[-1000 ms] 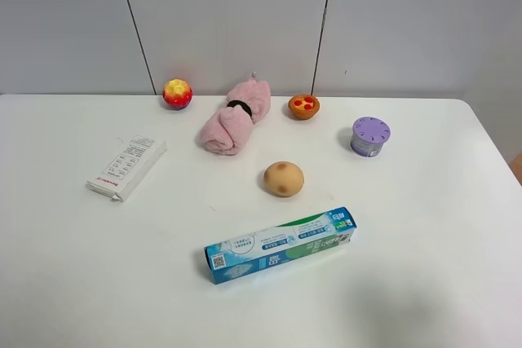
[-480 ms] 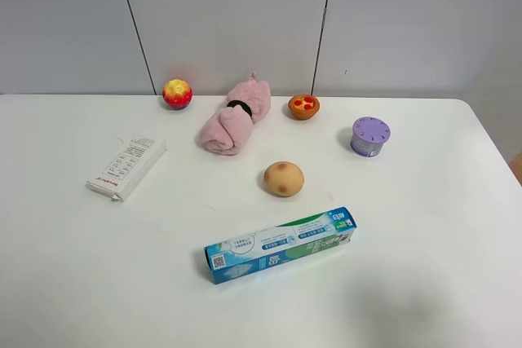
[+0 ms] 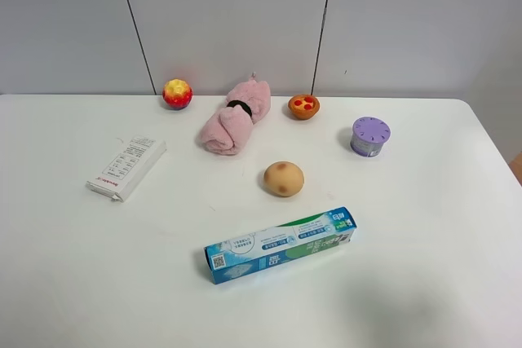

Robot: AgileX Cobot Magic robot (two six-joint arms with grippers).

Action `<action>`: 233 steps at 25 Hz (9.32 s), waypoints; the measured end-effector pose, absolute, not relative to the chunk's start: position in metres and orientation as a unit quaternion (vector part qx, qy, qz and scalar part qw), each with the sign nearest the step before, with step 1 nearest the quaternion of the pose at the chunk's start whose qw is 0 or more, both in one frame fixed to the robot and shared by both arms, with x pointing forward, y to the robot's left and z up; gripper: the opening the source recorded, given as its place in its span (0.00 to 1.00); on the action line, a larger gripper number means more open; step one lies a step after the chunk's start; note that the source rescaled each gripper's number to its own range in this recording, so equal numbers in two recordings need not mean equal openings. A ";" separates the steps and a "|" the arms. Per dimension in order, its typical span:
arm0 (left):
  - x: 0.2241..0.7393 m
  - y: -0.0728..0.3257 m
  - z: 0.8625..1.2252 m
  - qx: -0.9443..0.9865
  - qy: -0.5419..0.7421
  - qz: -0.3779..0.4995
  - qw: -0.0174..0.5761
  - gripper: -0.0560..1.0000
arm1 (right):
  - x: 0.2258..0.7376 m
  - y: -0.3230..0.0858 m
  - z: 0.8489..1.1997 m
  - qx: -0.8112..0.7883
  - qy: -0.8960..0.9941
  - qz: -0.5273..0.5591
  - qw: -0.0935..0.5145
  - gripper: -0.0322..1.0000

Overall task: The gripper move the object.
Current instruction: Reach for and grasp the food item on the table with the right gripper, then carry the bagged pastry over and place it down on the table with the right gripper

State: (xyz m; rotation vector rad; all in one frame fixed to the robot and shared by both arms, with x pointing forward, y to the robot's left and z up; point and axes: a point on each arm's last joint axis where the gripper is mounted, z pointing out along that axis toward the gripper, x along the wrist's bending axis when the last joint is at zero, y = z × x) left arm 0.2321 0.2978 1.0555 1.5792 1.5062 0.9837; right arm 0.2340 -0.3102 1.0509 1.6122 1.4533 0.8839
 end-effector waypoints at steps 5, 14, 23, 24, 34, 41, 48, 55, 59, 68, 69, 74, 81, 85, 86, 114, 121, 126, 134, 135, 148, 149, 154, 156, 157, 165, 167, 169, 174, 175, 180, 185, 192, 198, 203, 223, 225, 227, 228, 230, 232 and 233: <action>0.232 0.298 1.055 0.614 0.586 0.383 0.365 1.00 | 0.234 -0.310 1.051 0.634 0.572 0.348 0.388 0.99; 0.232 0.298 1.055 0.614 0.586 0.383 0.365 1.00 | 0.268 -0.308 1.059 0.658 0.611 0.290 0.331 1.00; 0.232 0.298 1.055 0.614 0.586 0.383 0.365 1.00 | 0.320 -0.303 1.137 0.638 0.600 0.330 0.352 1.00; 0.232 0.298 1.055 0.614 0.586 0.383 0.365 1.00 | 0.325 -0.303 1.145 0.637 0.600 0.332 0.353 1.00; 0.232 0.298 1.055 0.614 0.586 0.383 0.365 1.00 | 0.409 -0.297 1.186 0.641 0.615 0.309 0.341 0.93; 0.232 0.298 1.055 0.614 0.586 0.383 0.365 1.00 | 0.461 -0.288 1.184 0.642 0.641 0.298 0.298 0.93; 0.232 0.298 1.055 0.614 0.586 0.383 0.365 1.00 | 0.505 -0.281 1.165 0.651 0.661 0.279 0.247 0.93; 0.232 0.298 1.055 0.614 0.586 0.383 0.365 1.00 | 0.546 -0.270 1.165 0.648 0.667 0.299 0.216 0.88; 0.232 0.298 1.055 0.614 0.586 0.383 0.365 1.00 | 0.570 -0.257 1.164 0.638 0.680 0.297 0.204 0.87; 0.232 0.298 1.055 0.614 0.586 0.383 0.365 1.00 | 0.628 -0.214 1.135 0.607 0.732 0.265 0.160 0.87; 0.232 0.298 1.055 0.614 0.586 0.383 0.365 1.00 | 0.633 -0.211 1.130 0.606 0.735 0.261 0.154 0.87; 0.232 0.298 1.055 0.614 0.586 0.383 0.365 1.00 | 0.660 -0.202 1.104 0.606 0.743 0.252 0.134 0.86; 0.232 0.298 1.055 0.614 0.586 0.383 0.365 1.00 | 0.691 -0.195 1.057 0.610 0.754 0.219 0.107 0.85; 0.232 0.298 1.055 0.614 0.586 0.383 0.365 1.00 | 0.704 -0.192 1.037 0.612 0.755 0.214 0.103 0.85; 0.232 0.298 1.055 0.614 0.586 0.383 0.365 1.00 | 0.707 -0.192 1.033 0.612 0.755 0.213 0.102 0.85; 0.232 0.298 1.055 0.614 0.586 0.383 0.365 1.00 | 0.755 -0.157 0.943 0.581 0.765 0.248 0.128 0.85; 0.232 0.298 1.055 0.614 0.586 0.383 0.365 1.00 | 0.767 -0.154 0.930 0.579 0.764 0.252 0.130 0.85; 0.232 0.298 1.055 0.614 0.586 0.383 0.365 1.00 | 0.769 -0.153 0.913 0.582 0.766 0.243 0.122 0.85; 0.232 0.298 1.055 0.614 0.586 0.383 0.365 1.00 | 0.771 -0.153 0.907 0.581 0.767 0.243 0.124 0.85; 0.232 0.298 1.055 0.614 0.586 0.383 0.365 1.00 | 0.771 -0.153 0.907 0.579 0.767 0.245 0.128 0.85; 0.232 0.298 1.055 0.614 0.586 0.383 0.365 1.00 | 0.774 -0.149 0.891 0.577 0.766 0.253 0.125 0.85; 0.232 0.298 1.055 0.614 0.586 0.383 0.365 1.00 | 0.773 -0.148 0.887 0.577 0.768 0.250 0.122 0.85; 0.232 0.298 1.055 0.614 0.586 0.383 0.365 1.00 | 0.770 -0.132 0.879 0.553 0.784 0.248 0.132 0.85; 0.232 0.298 1.055 0.614 0.586 0.383 0.365 1.00 | 0.769 -0.125 0.878 0.546 0.788 0.250 0.136 0.85; 0.232 0.298 1.055 0.614 0.586 0.383 0.365 1.00 | 0.768 -0.122 0.878 0.543 0.789 0.252 0.137 0.84; 0.232 0.298 1.055 0.614 0.586 0.383 0.365 1.00 | 0.769 -0.122 0.876 0.538 0.793 0.247 0.144 0.77; 0.232 0.298 1.055 0.614 0.586 0.383 0.365 1.00 | 0.769 -0.122 0.876 0.536 0.794 0.246 0.147 0.68; 0.232 0.298 1.055 0.614 0.586 0.383 0.365 1.00 | 0.769 -0.123 0.876 0.534 0.796 0.243 0.150 0.57; 0.232 0.298 1.055 0.614 0.586 0.383 0.365 1.00 | 0.769 -0.123 0.875 0.533 0.797 0.240 0.153 0.47; 0.232 0.298 1.055 0.614 0.586 0.383 0.365 1.00 | 0.769 -0.123 0.875 0.533 0.798 0.239 0.153 0.42; 0.232 0.298 1.055 0.614 0.586 0.383 0.365 1.00 | 0.769 -0.123 0.875 0.533 0.798 0.238 0.151 0.17; 0.232 0.298 1.055 0.614 0.586 0.383 0.365 1.00 | 0.769 -0.123 0.874 0.533 0.798 0.237 0.150 0.04; 0.232 0.298 1.055 0.614 0.586 0.383 0.365 1.00 | 0.767 -0.124 0.892 0.533 0.797 0.240 0.152 0.04; 0.232 0.298 1.055 0.614 0.586 0.383 0.365 1.00 | 0.765 -0.124 0.908 0.532 0.797 0.242 0.152 0.03; 0.232 0.298 1.055 0.614 0.586 0.383 0.365 1.00 | 0.757 -0.126 0.923 0.536 0.804 0.220 0.132 0.03; 0.232 0.298 1.055 0.614 0.586 0.383 0.365 1.00 | 0.699 -0.155 1.080 0.554 0.797 0.200 0.131 0.03; 0.232 0.298 1.055 0.614 0.586 0.383 0.365 1.00 | 0.696 -0.159 1.090 0.556 0.793 0.205 0.141 0.03; 0.232 0.298 1.055 0.614 0.586 0.383 0.365 1.00 | 0.691 -0.162 1.103 0.556 0.789 0.212 0.151 0.03; 0.232 0.298 1.055 0.614 0.586 0.383 0.365 1.00 | 0.690 -0.163 1.107 0.555 0.788 0.214 0.156 0.03; 0.232 0.298 1.055 0.614 0.586 0.383 0.365 1.00 | 0.685 -0.165 1.117 0.553 0.786 0.222 0.163 0.03; 0.232 0.298 1.055 0.614 0.586 0.383 0.365 1.00 | 0.681 -0.166 1.124 0.552 0.785 0.227 0.167 0.03; 0.232 0.298 1.055 0.614 0.586 0.383 0.365 1.00 | 0.677 -0.167 1.125 0.553 0.785 0.225 0.165 0.03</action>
